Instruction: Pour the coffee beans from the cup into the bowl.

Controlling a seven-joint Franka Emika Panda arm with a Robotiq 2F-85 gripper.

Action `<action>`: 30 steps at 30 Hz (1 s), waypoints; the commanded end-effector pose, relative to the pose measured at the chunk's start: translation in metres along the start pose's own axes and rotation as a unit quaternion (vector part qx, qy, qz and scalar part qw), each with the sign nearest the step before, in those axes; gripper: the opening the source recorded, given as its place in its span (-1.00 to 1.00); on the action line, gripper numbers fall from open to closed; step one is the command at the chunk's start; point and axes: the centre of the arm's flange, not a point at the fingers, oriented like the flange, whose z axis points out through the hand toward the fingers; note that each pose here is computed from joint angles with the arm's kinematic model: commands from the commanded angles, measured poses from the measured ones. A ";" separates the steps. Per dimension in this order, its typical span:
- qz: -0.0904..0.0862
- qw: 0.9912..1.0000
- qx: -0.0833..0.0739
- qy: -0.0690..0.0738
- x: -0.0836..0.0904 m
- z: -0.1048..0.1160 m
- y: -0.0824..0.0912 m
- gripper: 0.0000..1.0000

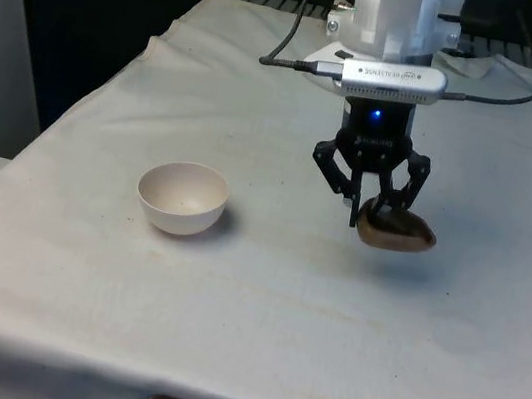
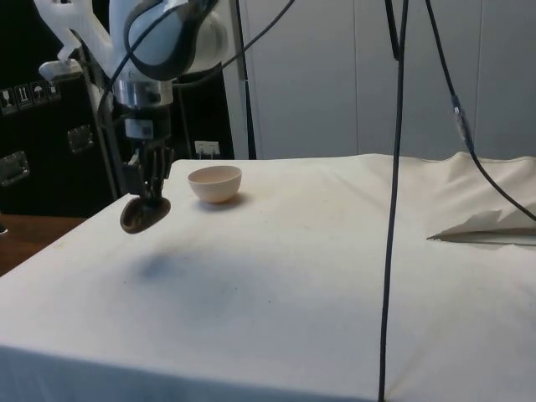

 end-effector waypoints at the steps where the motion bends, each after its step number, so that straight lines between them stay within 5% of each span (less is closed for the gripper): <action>1: 0.000 1.000 -0.001 -0.001 -0.001 -0.003 0.000 -0.96; 30: 0.003 1.000 -0.018 0.001 0.000 -0.040 0.041 -0.96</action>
